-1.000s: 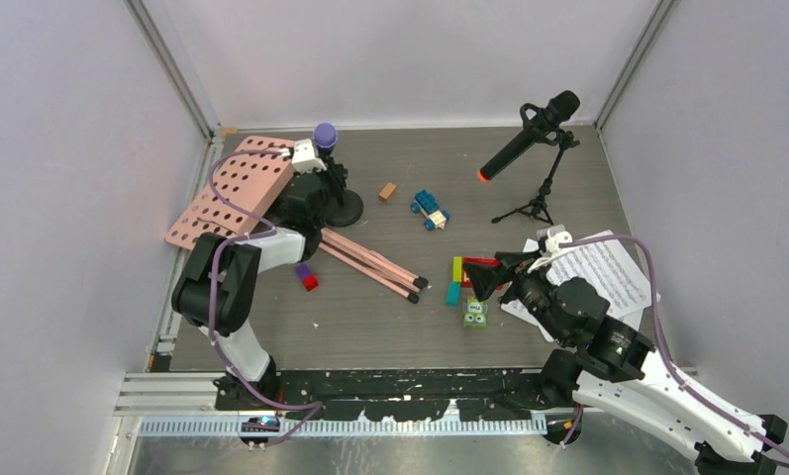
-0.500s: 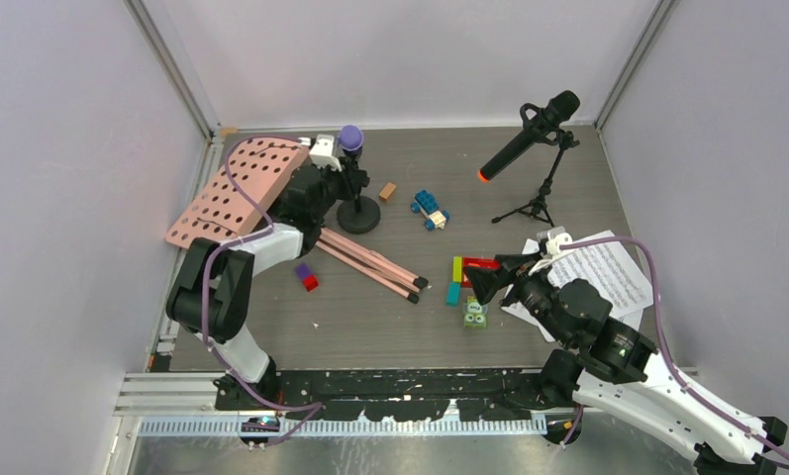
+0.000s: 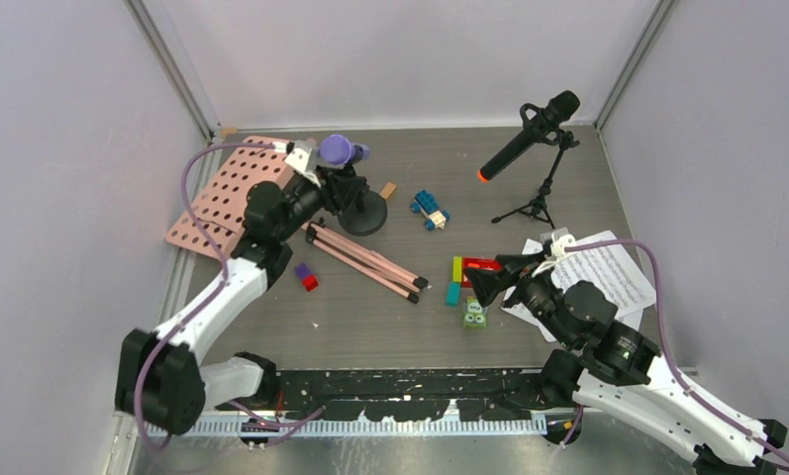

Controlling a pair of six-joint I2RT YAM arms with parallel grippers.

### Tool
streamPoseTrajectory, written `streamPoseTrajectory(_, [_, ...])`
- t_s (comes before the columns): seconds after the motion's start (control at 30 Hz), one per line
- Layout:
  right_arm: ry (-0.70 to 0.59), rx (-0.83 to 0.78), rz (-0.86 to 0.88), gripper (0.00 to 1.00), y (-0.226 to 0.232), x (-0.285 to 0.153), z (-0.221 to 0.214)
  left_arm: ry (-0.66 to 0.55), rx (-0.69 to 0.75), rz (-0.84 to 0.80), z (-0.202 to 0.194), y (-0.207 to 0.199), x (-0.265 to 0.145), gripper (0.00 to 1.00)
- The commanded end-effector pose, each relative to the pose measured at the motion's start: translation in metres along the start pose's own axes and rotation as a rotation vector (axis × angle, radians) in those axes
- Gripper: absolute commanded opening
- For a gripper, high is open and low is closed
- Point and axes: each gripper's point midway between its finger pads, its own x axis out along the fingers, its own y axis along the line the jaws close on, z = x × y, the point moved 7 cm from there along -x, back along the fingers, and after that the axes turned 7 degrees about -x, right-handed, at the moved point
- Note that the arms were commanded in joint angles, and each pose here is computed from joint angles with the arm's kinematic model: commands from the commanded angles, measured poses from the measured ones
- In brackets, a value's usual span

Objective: Pack up the instrument practice props

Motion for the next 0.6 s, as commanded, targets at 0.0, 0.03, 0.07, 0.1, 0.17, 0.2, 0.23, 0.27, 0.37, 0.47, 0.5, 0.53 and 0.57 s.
streamPoseTrajectory(0.0, [-0.07,0.011,0.006,0.88,0.002,-0.001,0.015,-0.022,0.049,-0.124,0.021,-0.04,-0.046,0.0])
streamPoseTrajectory(0.03, [-0.07,0.002,0.001,0.88,0.001,-0.001,0.016,-0.012,0.049,-0.127,0.021,-0.046,-0.058,0.0])
streamPoseTrajectory(0.07, [-0.071,-0.009,-0.002,0.88,0.001,-0.002,0.017,0.008,0.046,-0.121,0.018,-0.049,-0.069,0.0])
streamPoseTrajectory(0.1, [-0.073,-0.023,-0.009,0.88,0.0,-0.003,0.019,0.017,0.043,-0.113,0.017,-0.053,-0.081,0.0])
streamPoseTrajectory(0.17, [-0.084,-0.039,-0.017,0.88,-0.001,-0.003,0.023,0.023,0.032,-0.121,0.015,-0.062,-0.101,0.0])
streamPoseTrajectory(0.2, [-0.088,-0.043,-0.017,0.88,-0.001,-0.003,0.024,0.019,0.03,-0.132,0.014,-0.066,-0.11,0.0])
streamPoseTrajectory(0.23, [-0.088,-0.05,-0.015,0.88,-0.001,-0.003,0.025,0.019,0.023,-0.141,0.012,-0.069,-0.117,0.0])
streamPoseTrajectory(0.27, [-0.087,-0.052,-0.009,0.88,0.0,-0.003,0.026,0.017,0.016,-0.158,0.009,-0.073,-0.124,0.0])
streamPoseTrajectory(0.37, [-0.071,-0.066,0.006,0.89,0.002,-0.001,0.025,0.04,-0.04,-0.205,-0.008,-0.079,-0.136,0.0])
streamPoseTrajectory(0.47, [-0.057,-0.07,0.019,0.9,0.004,0.001,0.023,0.074,-0.104,-0.226,-0.031,-0.076,-0.139,0.01])
streamPoseTrajectory(0.5, [-0.057,-0.069,0.023,0.9,0.005,0.001,0.023,0.092,-0.115,-0.222,-0.039,-0.074,-0.139,0.03])
streamPoseTrajectory(0.53, [-0.058,-0.07,0.025,0.9,0.005,0.002,0.022,0.112,-0.118,-0.208,-0.047,-0.07,-0.138,0.03])
streamPoseTrajectory(0.57, [-0.058,-0.073,0.028,0.91,0.005,0.002,0.022,0.129,-0.119,-0.195,-0.053,-0.066,-0.137,0.03])
